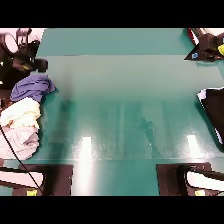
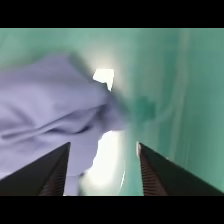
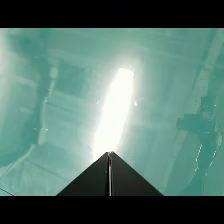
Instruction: Fold the shirts.
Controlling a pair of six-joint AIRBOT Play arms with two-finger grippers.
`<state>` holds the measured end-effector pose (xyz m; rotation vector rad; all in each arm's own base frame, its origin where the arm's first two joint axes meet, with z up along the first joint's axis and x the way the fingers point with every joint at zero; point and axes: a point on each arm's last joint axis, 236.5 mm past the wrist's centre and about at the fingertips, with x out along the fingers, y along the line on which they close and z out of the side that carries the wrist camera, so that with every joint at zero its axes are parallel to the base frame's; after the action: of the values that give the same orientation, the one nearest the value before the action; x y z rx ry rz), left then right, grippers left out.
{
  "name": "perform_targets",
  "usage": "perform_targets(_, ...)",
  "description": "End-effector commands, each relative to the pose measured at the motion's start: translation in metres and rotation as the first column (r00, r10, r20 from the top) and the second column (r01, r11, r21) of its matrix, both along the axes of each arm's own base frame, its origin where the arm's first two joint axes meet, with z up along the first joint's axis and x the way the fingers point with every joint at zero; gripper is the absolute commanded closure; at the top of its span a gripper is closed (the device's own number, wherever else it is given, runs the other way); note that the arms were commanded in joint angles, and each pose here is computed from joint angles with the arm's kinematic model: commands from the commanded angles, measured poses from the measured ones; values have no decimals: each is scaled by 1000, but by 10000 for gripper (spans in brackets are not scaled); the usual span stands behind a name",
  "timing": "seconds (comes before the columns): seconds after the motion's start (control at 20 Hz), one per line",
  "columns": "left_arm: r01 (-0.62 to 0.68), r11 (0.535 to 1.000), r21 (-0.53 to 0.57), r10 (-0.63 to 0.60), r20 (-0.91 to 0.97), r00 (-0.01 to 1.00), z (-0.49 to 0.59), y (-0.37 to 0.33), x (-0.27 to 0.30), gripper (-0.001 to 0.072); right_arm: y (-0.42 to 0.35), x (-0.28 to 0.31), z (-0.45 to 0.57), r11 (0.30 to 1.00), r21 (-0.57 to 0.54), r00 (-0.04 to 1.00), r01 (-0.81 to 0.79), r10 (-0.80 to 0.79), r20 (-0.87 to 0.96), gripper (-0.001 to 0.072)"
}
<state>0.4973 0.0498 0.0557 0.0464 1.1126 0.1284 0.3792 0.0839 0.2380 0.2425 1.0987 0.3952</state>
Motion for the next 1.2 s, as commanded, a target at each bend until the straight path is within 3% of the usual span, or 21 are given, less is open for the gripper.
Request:
perform_targets(0.0,-83,996,31,86,-96,992,-61,44,-20,196,0,0,0,1000,0,1000,-1,1,0,696)
perform_targets(0.2,-87,996,31,90,-89,992,-79,50,-14,202,0,0,0,1000,0,1000,-1,1,0,696)
perform_targets(0.25,-87,996,29,89,-82,993,-79,50,-13,316,0,0,0,1000,0,1000,0,0,0,696)
perform_targets(0.3,-88,996,20,89,-80,993,-78,48,-12,581,0,0,0,1000,0,1000,0,0,0,696)
perform_targets(0.35,-92,996,10,92,-76,993,-75,46,-11,678,0,0,0,1000,0,1000,0,0,0,696)
perform_targets(0.5,-89,993,-83,87,-30,996,-37,27,4,679,2,1,2,1000,8,1000,-1,1,10,696)
perform_targets(0.65,122,976,-178,-90,175,980,71,-29,28,680,2,7,25,999,23,993,25,-28,113,696)
perform_targets(0.75,373,904,-208,-282,367,887,167,-98,15,680,2,11,52,998,41,972,53,-61,226,695)
perform_targets(0.9,704,687,-177,-490,602,630,287,-202,-62,679,-1,12,97,993,75,914,90,-112,390,696)
perform_targets(1.0,829,544,-130,-569,669,478,326,-250,-119,679,-2,9,119,990,95,876,102,-134,463,696)
perform_targets(1.15,912,398,-103,-650,669,360,332,-297,-171,679,-1,-1,135,990,103,853,101,-139,503,695)
